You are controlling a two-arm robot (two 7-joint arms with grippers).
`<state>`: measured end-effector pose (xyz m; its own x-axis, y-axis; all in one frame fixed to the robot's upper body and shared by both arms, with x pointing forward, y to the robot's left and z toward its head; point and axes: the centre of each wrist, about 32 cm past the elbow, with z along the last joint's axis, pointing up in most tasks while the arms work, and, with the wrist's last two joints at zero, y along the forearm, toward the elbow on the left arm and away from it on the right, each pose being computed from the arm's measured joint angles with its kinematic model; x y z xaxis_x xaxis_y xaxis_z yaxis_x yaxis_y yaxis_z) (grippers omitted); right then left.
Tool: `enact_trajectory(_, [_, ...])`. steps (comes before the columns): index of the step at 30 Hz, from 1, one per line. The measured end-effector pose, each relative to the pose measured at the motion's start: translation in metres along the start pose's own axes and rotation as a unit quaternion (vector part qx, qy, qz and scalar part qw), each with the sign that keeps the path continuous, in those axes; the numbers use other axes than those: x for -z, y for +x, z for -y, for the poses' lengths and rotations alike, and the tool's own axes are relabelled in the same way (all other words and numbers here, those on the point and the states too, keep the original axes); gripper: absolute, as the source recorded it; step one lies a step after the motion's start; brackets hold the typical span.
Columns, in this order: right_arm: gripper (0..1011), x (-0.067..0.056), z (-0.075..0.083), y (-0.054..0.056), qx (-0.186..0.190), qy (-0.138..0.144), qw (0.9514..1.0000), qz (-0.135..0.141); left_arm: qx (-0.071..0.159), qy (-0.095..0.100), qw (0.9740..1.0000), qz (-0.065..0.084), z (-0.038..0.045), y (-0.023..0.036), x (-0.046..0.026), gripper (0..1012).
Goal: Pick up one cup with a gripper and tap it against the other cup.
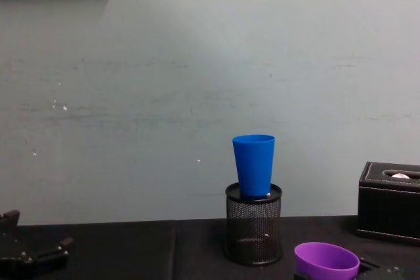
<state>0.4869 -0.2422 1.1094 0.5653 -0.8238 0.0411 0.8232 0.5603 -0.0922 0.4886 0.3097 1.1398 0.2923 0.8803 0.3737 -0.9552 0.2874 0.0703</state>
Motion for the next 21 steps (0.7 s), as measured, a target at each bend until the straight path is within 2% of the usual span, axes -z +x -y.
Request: enact_trajectory(21, [729,-0.0001,0.0000,0.0000,0.000,0.000,1.0000,0.000,0.000,0.000,1.0000,0.000,0.0000,0.0000,0.0000,1011])
